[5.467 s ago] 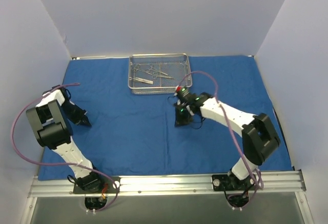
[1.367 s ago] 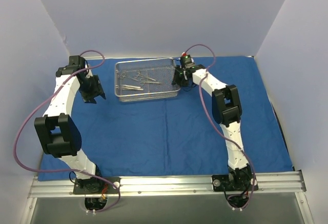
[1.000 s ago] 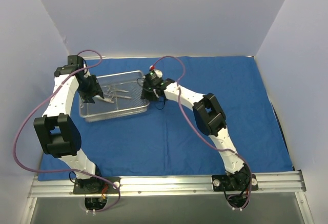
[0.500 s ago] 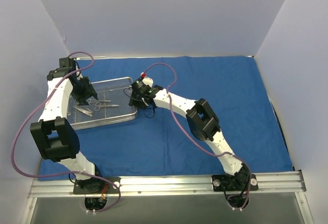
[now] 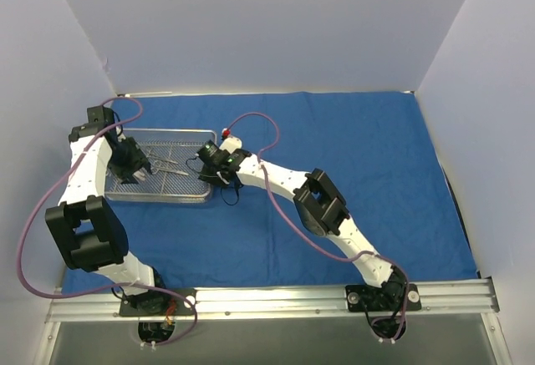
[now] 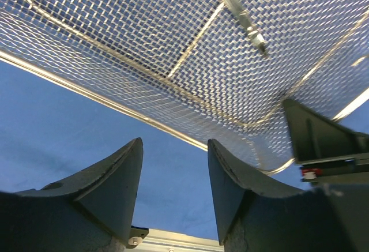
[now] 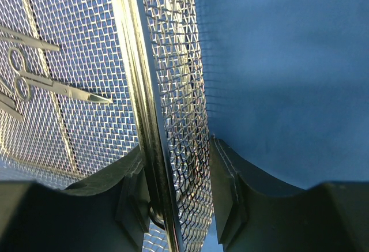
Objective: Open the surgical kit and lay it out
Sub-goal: Move the container from the surgical kit.
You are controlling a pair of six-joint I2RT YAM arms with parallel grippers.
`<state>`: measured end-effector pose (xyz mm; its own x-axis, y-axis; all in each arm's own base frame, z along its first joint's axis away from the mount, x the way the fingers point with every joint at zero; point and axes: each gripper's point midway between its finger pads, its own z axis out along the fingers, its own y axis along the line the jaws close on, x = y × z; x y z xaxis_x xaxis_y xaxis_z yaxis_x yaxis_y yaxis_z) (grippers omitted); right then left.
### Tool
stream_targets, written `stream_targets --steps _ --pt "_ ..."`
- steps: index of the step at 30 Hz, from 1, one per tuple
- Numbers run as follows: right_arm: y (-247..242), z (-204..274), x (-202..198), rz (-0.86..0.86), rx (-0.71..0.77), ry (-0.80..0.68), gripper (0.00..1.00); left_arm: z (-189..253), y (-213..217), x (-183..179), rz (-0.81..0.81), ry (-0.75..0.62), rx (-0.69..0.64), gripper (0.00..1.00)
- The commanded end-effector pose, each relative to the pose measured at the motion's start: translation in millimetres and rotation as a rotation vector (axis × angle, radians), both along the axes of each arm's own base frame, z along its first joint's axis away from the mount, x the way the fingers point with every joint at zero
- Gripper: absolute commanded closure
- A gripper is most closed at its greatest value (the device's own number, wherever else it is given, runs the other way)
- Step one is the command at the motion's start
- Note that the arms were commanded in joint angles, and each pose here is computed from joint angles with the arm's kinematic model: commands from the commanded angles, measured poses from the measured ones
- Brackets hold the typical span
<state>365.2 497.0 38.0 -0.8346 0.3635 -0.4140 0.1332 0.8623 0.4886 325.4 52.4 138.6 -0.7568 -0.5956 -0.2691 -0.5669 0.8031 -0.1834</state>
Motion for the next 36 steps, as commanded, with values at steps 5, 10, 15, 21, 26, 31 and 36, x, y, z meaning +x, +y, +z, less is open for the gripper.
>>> stream_targets --steps 5,10,15,21,26,31,36 --pt "60 55 -36 0.018 0.203 -0.012 1.00 23 5 7 0.028 -0.103 -0.010 0.43" --pt "69 51 -43 0.075 0.183 -0.035 1.00 29 1 7 0.019 -0.121 -0.025 0.43" --pt "76 47 -42 0.133 0.153 -0.061 1.00 30 -1 5 0.016 -0.125 -0.029 0.43" --pt "78 33 -46 0.206 0.123 -0.054 1.00 29 -3 3 0.013 -0.128 -0.042 0.43" --pt "77 32 -46 0.235 0.116 -0.057 1.00 26 -3 4 0.016 -0.125 -0.049 0.39" --pt "73 35 -42 0.257 0.121 -0.072 0.66 26 -2 5 0.000 -0.124 -0.048 0.32" --pt "70 49 -35 0.271 0.154 -0.076 0.49 29 0 2 -0.017 -0.129 -0.022 0.23"
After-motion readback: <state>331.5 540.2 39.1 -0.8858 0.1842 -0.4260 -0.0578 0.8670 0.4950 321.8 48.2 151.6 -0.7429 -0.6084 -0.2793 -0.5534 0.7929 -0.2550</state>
